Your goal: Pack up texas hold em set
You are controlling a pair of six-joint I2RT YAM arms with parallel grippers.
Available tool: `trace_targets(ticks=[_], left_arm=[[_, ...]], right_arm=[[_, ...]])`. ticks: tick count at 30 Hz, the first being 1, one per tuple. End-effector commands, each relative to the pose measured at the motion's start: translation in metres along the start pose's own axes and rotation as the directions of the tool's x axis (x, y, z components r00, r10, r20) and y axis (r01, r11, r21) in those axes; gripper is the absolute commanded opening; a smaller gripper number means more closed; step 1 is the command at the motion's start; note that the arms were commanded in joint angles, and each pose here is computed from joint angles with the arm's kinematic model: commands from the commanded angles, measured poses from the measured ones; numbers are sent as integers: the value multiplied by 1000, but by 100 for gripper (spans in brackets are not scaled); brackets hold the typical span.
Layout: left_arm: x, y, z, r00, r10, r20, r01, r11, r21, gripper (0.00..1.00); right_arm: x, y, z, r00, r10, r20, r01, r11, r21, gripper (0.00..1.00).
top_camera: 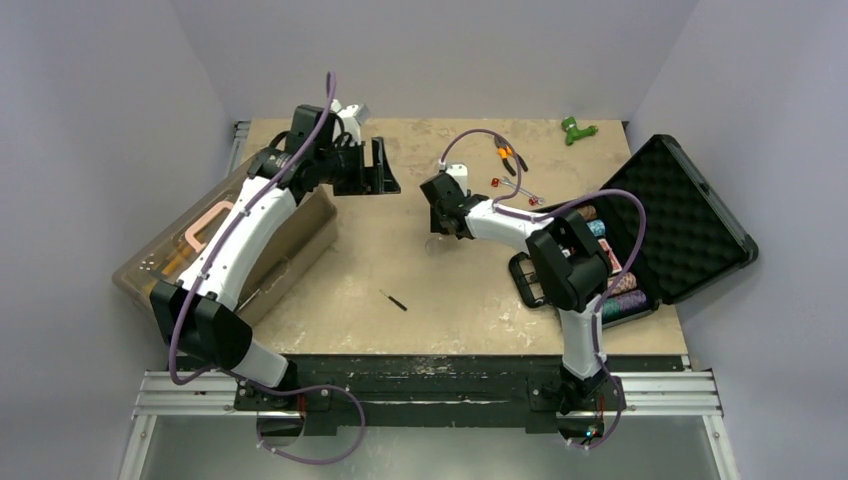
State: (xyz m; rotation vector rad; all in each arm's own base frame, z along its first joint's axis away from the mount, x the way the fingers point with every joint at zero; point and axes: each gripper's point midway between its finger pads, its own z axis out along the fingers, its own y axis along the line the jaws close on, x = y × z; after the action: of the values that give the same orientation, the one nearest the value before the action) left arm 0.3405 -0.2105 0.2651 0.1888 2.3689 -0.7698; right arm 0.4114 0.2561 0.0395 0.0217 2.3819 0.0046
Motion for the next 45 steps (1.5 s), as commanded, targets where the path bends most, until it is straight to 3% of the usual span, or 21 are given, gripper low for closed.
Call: trace_targets(ticks=[1,17,28,36,45], left_arm=[[-13,-2,-9,998,-54,39,50,994,96,77],[-10,-4,1,997,-83,-2,82,985,155,77],[-9,-2,5,996,-85,-12,85,985,152,77],[-8,-3,6,996,-84,-16,86,984,158,77],[-7,-2,9,996,-87,-25,90,982,163,77]], right_arm=[[-18,7,4,998,33,49,-34,999,7,43],[-4,11,13,1000,17,9,-17,1000,-10,44],[9,9,16,999,32,-20,-32,999,-27,38],[8,1,18,999,39,-18,-39,999,-20,45],[-7,-3,8,999,38,24,-37,999,-24,33]])
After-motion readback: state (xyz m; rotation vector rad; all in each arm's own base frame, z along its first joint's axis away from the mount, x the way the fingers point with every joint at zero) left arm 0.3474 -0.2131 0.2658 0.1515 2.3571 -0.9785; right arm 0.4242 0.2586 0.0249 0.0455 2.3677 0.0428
